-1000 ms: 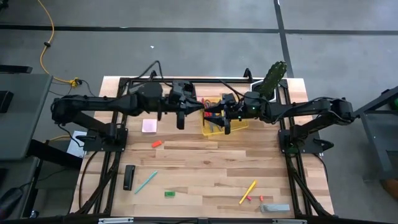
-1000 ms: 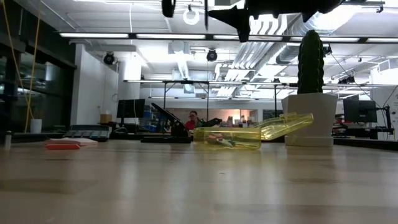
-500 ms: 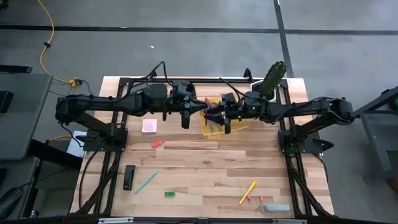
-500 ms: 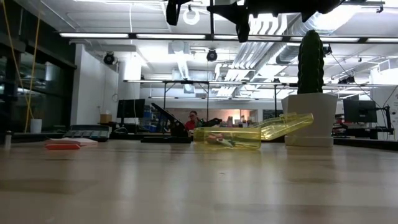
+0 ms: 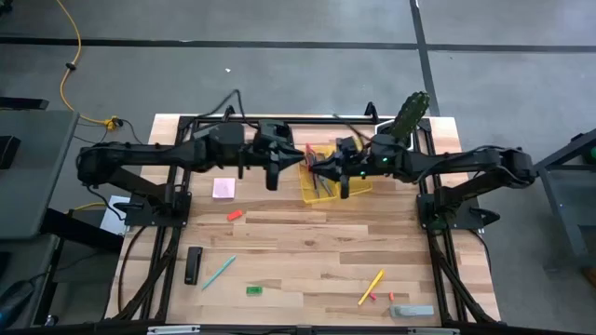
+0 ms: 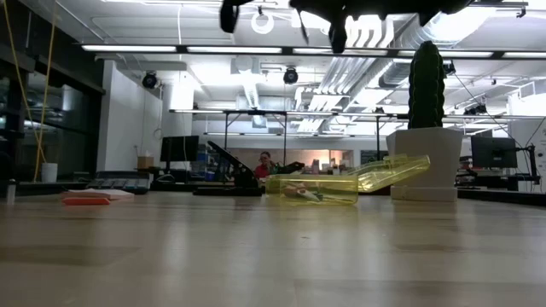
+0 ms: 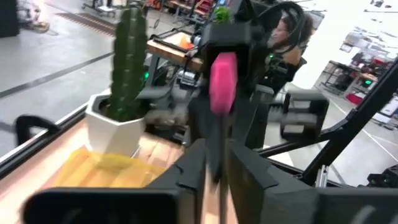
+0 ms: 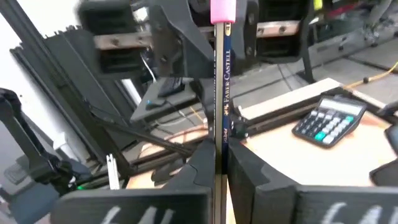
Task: Pack school essentials
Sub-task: Put the black pencil into the yellow supply box
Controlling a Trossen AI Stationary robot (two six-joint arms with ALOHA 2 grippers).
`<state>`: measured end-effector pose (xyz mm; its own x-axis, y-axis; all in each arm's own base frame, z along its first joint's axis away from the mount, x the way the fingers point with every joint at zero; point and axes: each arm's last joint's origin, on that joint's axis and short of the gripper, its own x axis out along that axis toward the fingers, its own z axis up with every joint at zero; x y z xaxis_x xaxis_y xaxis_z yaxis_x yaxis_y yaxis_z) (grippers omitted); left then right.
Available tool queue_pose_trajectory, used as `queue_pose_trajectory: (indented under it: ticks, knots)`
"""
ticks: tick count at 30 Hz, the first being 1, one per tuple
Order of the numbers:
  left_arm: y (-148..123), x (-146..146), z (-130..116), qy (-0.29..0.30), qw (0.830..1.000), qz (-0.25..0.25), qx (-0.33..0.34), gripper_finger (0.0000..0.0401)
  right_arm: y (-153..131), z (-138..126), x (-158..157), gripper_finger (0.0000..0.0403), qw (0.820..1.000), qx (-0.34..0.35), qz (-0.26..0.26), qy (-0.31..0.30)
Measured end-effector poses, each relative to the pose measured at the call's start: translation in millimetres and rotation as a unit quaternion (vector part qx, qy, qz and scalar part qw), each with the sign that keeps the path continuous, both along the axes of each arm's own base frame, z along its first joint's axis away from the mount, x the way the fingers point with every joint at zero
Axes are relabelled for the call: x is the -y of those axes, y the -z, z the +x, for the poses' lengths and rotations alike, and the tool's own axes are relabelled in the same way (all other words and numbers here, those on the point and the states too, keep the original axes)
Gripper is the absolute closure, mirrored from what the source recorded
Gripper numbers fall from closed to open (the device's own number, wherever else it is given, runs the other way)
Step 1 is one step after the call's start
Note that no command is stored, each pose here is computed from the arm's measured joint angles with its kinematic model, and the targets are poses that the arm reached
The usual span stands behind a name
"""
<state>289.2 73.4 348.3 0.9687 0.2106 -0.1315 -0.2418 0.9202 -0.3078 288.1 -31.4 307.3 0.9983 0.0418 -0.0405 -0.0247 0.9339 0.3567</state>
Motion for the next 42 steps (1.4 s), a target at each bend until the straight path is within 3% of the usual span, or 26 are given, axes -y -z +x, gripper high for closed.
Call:
queue_pose_trajectory:
  ticks: [4,9,16,19,22,26,32,42]
  knots:
    - [-12,3,-29,-0.006,0.999,0.010,-0.034,0.0305,-6,-17,8,0.0398,0.999,-0.033,-0.009,0.021]
    - [-36,12,-77,-0.015,1.000,0.013,-0.023,0.0270,-12,-33,13,0.0400,0.997,-0.053,-0.007,0.059]
    - [-59,34,-118,-0.006,0.998,0.054,0.025,0.0264,-13,-35,14,0.0401,0.995,-0.054,-0.001,0.081]
    - [-64,41,-125,-0.005,0.997,0.062,0.037,0.0270,-11,-34,17,0.0402,0.990,-0.057,0.045,0.120]
    - [-64,44,-126,-0.014,0.997,0.063,0.039,0.0274,6,-28,26,0.0402,0.969,-0.094,0.136,0.182]
    - [-63,45,-123,-0.022,0.997,0.063,0.035,0.0275,45,-12,40,0.0402,0.926,-0.177,0.243,0.229]
    - [-62,45,-120,-0.025,0.998,0.038,0.035,0.0275,108,7,62,0.0402,0.864,-0.279,0.306,0.287]
    - [-62,45,-120,-0.023,0.998,0.035,0.036,0.0275,151,14,76,0.0402,0.825,-0.338,0.339,0.302]
